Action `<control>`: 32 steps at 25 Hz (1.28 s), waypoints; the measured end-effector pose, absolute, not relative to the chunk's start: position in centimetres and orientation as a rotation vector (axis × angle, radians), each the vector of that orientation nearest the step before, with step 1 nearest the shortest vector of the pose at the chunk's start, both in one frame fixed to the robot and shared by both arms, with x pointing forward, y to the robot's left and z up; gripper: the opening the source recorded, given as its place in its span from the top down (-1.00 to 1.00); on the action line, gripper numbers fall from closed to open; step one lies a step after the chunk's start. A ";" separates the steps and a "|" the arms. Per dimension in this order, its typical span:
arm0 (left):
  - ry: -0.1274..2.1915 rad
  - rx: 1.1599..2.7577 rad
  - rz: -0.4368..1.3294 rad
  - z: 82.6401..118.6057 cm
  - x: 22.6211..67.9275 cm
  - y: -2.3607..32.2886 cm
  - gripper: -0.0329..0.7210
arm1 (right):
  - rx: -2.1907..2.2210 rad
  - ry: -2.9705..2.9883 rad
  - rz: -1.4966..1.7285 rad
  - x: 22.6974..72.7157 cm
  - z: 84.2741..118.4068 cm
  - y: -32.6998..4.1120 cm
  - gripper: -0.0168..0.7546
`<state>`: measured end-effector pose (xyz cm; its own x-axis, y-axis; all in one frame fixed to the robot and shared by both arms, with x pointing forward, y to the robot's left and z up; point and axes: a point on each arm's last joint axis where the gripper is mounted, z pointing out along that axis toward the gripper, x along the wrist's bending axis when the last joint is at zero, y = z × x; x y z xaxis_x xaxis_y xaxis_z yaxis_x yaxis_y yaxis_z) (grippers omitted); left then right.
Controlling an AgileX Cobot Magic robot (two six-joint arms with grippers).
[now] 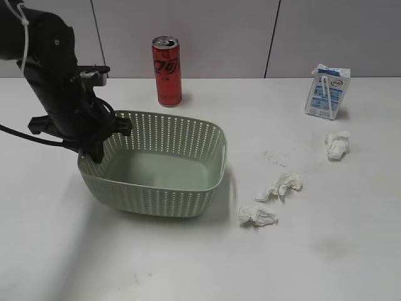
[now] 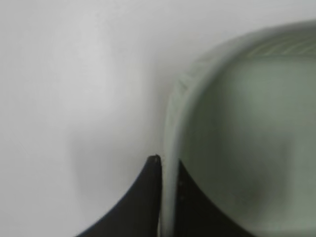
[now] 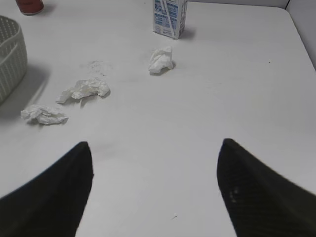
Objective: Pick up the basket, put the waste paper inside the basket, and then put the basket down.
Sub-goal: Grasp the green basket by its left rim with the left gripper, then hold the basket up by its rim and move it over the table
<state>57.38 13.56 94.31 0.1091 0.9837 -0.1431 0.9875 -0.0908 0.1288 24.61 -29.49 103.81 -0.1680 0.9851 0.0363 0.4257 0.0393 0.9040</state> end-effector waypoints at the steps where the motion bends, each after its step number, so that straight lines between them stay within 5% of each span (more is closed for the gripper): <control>1: 1.966 2.186 -0.016 94.9 57.3 13.6 0.90 | 1.441 1.668 1.094 24.6 103.8 -29.5 -0.57; 7: 1.920 2.167 0.079 99.3 55.5 15.2 0.90 | 1.441 1.668 1.094 24.6 103.8 -29.5 -0.58; 16: 1.999 2.046 0.043 99.1 52.2 17.7 0.90 | 1.483 1.695 1.027 26.8 104.8 -29.4 -0.58; 23: 1.986 2.024 0.053 99.1 52.4 17.6 0.90 | 1.846 1.817 0.812 35.7 104.0 -28.0 -0.58; 32: 1.978 2.032 0.054 99.1 52.4 17.6 0.90 | 2.056 1.997 0.472 53.4 100.0 -25.3 -0.58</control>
<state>52.36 17.62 99.15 0.0488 0.9819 -0.1829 0.9705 -0.0033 0.2409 53.38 -25.27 100.00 0.0156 0.9977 0.0654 0.9215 -0.0398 0.3863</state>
